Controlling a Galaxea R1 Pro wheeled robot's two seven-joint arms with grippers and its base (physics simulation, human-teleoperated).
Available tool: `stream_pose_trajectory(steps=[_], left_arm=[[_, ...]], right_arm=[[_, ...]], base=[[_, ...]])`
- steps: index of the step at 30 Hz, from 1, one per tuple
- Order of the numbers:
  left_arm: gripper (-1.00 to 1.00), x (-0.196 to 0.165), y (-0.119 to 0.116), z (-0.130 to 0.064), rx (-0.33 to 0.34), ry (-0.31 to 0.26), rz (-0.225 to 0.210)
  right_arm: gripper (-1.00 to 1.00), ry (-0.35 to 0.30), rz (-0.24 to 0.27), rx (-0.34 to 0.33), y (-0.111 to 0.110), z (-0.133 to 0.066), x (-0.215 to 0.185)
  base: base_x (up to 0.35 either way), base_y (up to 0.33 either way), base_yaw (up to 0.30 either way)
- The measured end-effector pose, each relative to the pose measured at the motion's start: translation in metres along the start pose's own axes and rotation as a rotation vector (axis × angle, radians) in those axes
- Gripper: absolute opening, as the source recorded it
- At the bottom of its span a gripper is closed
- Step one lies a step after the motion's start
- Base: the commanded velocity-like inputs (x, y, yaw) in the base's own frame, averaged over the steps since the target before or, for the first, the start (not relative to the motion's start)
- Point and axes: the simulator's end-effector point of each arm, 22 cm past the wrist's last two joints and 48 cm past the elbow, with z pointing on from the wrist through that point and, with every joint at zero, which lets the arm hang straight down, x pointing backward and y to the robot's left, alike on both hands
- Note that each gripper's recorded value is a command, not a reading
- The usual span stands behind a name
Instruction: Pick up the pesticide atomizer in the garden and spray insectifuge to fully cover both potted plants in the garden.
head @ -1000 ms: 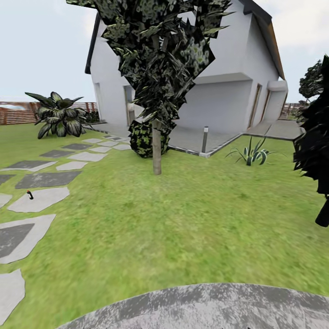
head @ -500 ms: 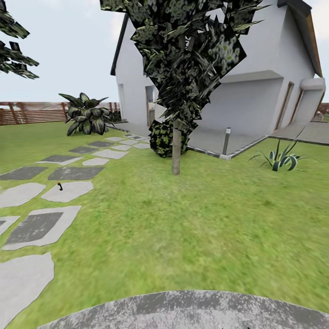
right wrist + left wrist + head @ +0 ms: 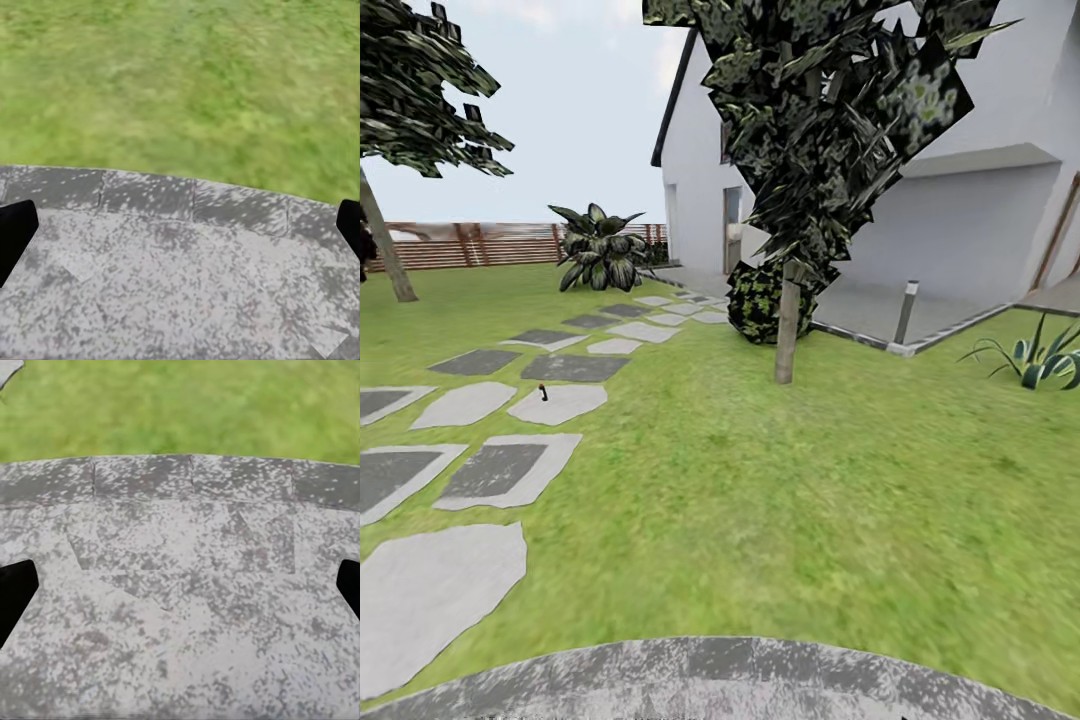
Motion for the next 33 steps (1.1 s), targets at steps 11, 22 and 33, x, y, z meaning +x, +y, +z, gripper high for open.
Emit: stream_pose_trajectory(steps=[11, 22, 33], left_arm=[[1.0, 0.015, 0.0, 0.013, 0.0, 0.0, 0.0], [1.0, 0.028, 0.0, 0.026, 0.0, -0.005, 0.0], [1.0, 0.042, -0.001, 0.04, 0.0, -0.011, -0.001]], right_arm=[[1.0, 0.0, 0.0, 0.0, 0.001, 0.01, 0.017], [1.0, -0.005, 0.0, -0.001, 0.003, 0.019, 0.033], [1.0, -0.012, 0.0, -0.001, 0.004, 0.029, 0.049]], base=[[0.0, 0.0, 0.278], [0.0, 0.0, 0.278], [0.0, 0.0, 0.278]])
